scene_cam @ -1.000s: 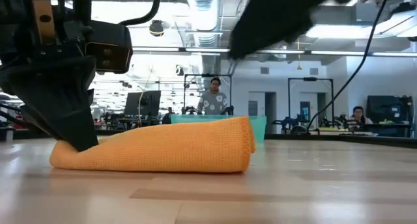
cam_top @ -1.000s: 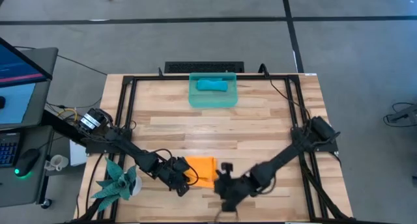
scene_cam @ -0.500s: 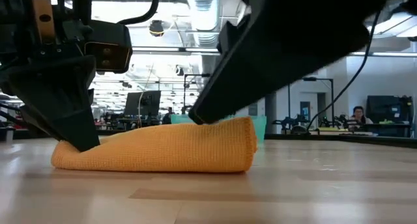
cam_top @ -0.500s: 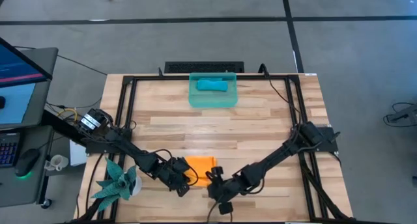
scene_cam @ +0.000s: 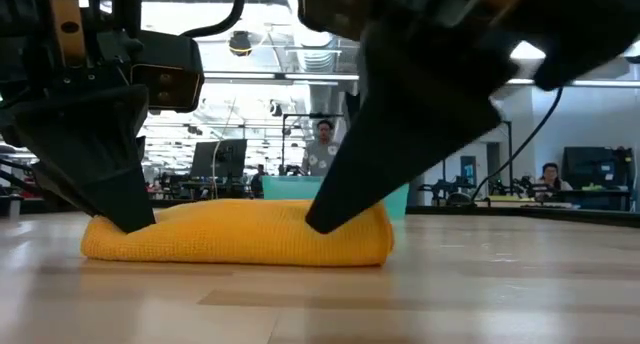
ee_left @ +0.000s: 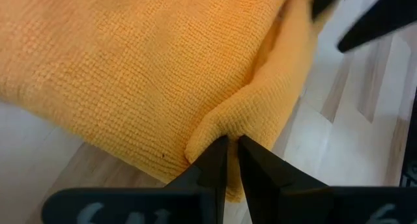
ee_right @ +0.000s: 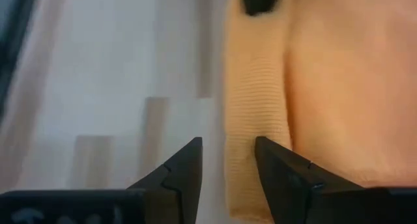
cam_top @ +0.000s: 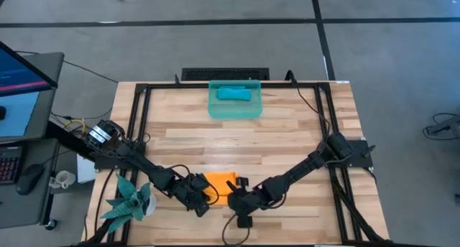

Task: Roll microfiber towels into tight, uniform cylinder then place into a basket
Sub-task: Roll the orange microfiber cloth

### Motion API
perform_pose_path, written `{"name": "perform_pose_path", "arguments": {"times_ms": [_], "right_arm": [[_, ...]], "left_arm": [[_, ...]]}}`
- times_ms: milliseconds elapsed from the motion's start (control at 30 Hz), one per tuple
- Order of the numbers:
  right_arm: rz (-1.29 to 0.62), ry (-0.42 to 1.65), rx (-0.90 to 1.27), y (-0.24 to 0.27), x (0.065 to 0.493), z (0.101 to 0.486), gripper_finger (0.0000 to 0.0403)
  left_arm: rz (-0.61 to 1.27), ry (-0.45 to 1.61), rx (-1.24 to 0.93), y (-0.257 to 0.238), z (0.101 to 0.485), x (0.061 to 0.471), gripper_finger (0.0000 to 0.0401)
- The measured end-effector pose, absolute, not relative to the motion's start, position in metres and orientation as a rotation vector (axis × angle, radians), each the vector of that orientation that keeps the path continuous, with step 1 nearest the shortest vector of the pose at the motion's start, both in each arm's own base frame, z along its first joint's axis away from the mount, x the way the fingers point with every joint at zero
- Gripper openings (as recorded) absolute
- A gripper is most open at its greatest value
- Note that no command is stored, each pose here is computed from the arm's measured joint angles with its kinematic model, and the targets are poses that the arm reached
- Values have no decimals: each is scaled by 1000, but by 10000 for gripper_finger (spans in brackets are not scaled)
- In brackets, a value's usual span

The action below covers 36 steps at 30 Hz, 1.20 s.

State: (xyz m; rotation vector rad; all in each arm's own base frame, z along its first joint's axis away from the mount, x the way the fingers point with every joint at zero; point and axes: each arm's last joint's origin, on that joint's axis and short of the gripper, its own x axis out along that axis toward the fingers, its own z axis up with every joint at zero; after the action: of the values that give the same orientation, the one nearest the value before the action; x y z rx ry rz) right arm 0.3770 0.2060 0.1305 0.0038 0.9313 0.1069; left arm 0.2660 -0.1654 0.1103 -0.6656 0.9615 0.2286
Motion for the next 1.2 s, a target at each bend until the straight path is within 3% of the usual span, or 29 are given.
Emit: {"name": "perform_pose_path", "arguments": {"times_ms": [533,1200], "right_arm": [[-95,1032,416,173,393,114,165],[-101,1038,473,172,393,114,165]], "left_arm": [[194,965,-605,-165,110,266,36],[50,997,-507,-168,112,267,46]]}}
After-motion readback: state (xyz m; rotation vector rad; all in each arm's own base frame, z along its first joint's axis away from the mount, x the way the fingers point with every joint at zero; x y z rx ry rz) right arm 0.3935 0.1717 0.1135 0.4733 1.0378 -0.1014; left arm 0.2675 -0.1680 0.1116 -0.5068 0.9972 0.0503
